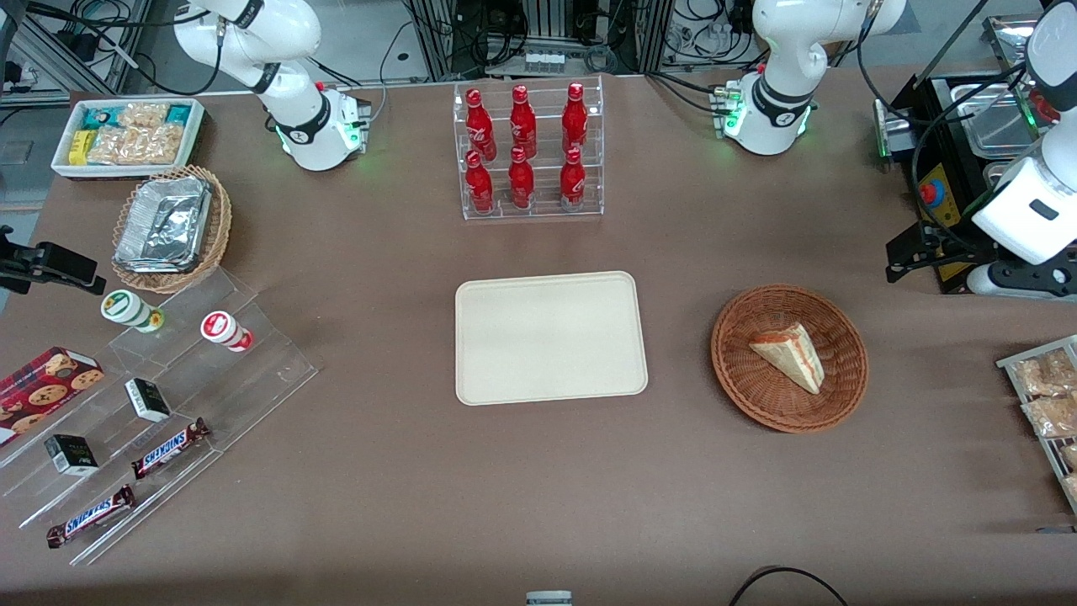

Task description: Place sandwich from basket to tray

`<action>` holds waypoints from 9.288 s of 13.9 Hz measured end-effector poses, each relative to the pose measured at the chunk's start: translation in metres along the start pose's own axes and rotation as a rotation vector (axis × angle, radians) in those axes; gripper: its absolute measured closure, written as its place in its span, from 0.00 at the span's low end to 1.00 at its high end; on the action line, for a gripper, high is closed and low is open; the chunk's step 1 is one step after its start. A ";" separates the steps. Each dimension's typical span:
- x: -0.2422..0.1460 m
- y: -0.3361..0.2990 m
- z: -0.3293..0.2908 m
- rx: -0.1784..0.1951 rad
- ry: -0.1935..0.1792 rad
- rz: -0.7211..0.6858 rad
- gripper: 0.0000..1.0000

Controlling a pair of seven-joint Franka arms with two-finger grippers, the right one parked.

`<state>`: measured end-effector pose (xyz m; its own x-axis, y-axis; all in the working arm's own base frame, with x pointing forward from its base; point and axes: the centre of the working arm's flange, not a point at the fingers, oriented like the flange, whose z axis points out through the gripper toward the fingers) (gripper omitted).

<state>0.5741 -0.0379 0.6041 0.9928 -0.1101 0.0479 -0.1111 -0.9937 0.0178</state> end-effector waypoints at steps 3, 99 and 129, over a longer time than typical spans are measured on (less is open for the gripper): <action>-0.001 0.000 -0.005 0.001 0.006 -0.001 0.00; -0.047 0.454 0.183 0.047 0.141 -0.278 0.00; -0.040 0.039 -0.036 0.013 -0.047 0.014 0.00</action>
<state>0.5287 -0.0713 0.6391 0.9922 -0.1243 0.0014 -0.1243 -0.9922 0.0041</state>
